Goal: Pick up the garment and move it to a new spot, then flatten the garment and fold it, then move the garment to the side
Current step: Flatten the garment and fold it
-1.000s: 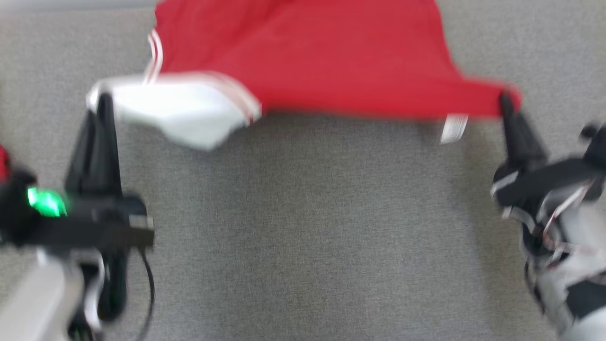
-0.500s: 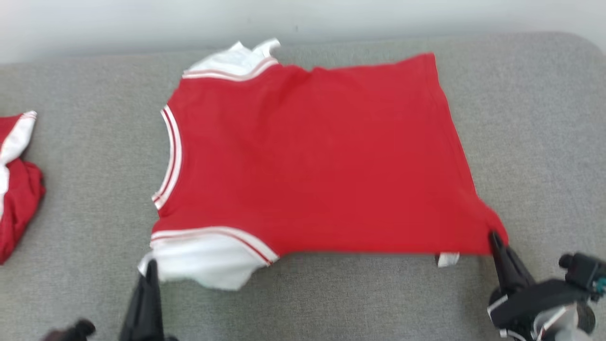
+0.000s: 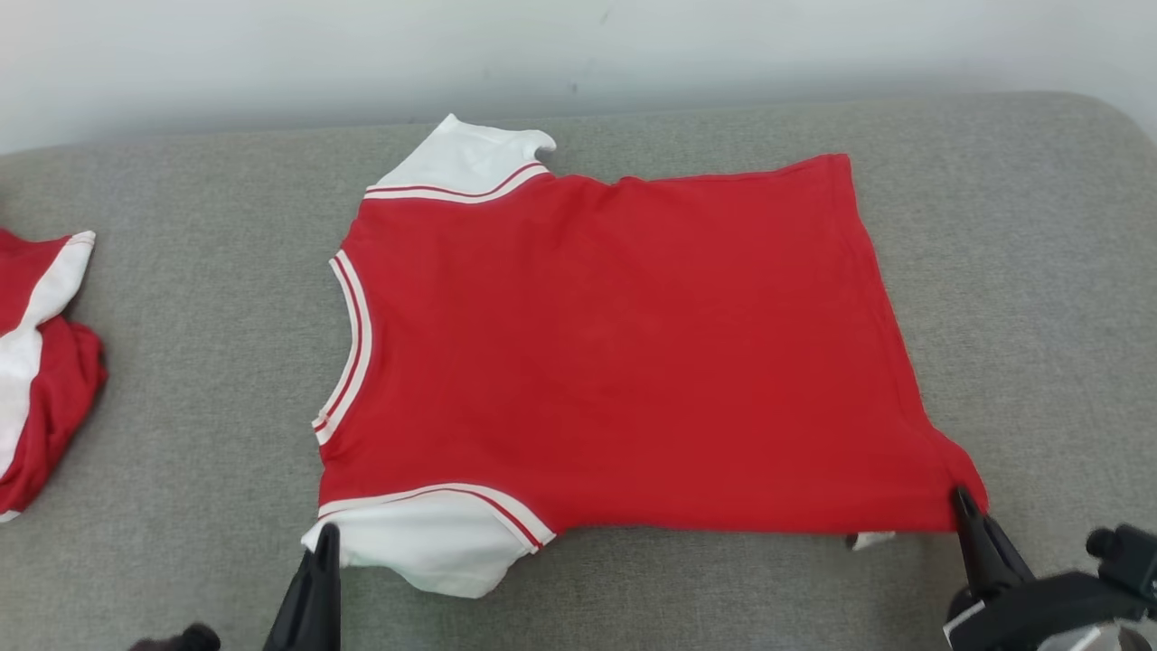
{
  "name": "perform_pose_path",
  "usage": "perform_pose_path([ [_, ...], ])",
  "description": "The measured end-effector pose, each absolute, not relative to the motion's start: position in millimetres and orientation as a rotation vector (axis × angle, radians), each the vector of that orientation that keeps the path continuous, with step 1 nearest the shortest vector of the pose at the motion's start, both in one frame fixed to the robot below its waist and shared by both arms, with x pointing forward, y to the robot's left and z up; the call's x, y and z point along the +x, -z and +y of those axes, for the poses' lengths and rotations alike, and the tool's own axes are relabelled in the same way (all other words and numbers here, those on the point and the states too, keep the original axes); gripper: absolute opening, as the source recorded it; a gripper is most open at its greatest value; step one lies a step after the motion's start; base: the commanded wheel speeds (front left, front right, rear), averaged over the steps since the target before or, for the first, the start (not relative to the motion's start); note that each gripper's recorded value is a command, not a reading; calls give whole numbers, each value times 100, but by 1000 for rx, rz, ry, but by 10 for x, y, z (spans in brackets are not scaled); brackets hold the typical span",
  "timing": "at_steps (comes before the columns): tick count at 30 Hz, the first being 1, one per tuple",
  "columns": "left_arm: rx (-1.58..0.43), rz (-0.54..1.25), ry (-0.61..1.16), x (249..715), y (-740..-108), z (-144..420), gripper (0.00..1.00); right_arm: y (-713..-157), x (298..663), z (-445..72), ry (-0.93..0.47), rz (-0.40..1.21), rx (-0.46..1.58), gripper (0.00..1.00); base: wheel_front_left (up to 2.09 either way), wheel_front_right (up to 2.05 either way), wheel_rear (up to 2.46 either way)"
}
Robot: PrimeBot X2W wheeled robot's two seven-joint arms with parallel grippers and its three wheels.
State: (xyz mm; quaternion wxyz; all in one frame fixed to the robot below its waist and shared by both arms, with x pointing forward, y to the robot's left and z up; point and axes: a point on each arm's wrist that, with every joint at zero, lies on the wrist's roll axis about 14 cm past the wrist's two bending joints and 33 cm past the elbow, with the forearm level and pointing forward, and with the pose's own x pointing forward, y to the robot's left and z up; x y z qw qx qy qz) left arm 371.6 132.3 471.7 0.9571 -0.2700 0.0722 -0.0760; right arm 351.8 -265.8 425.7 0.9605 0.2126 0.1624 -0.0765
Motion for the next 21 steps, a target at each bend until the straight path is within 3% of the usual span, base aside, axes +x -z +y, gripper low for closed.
perform_pose_path([
  [10,-446,120,306,4159,-4911,1153,0,-4449,3819,-2584,119,294,460,0,0,0,0],
  [21,-379,118,360,4773,-4953,1101,0,-4521,4305,-2593,106,299,475,0,0,0,0],
])
